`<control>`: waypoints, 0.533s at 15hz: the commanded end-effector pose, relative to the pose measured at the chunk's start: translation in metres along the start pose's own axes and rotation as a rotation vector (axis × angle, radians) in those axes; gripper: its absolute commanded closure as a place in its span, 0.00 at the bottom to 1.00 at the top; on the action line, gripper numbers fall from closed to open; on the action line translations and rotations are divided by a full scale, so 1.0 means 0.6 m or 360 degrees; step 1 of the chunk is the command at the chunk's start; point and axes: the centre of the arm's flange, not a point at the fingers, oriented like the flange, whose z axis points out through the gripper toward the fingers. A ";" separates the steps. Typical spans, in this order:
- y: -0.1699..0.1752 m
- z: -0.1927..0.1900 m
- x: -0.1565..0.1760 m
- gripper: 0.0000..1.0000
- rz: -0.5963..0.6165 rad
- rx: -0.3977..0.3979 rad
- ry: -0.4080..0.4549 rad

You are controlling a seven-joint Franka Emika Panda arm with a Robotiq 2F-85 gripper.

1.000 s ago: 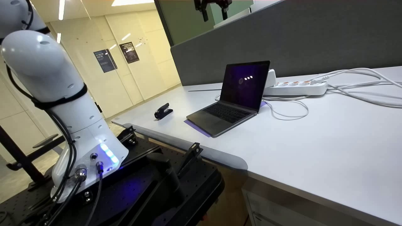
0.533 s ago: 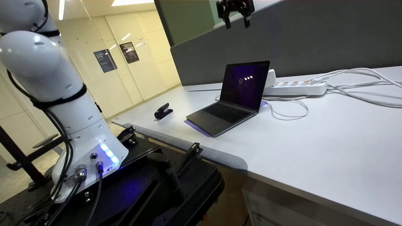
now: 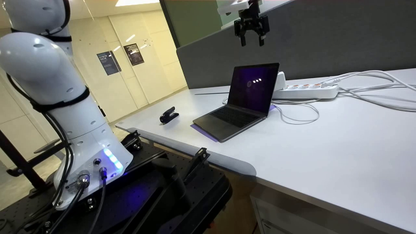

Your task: Close the laptop fully

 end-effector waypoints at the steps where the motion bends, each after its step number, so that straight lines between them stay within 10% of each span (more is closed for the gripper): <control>1: 0.001 0.010 0.005 0.00 0.0016 -0.0006 -0.0010; 8: 0.015 0.021 0.027 0.00 0.0061 -0.0009 -0.0011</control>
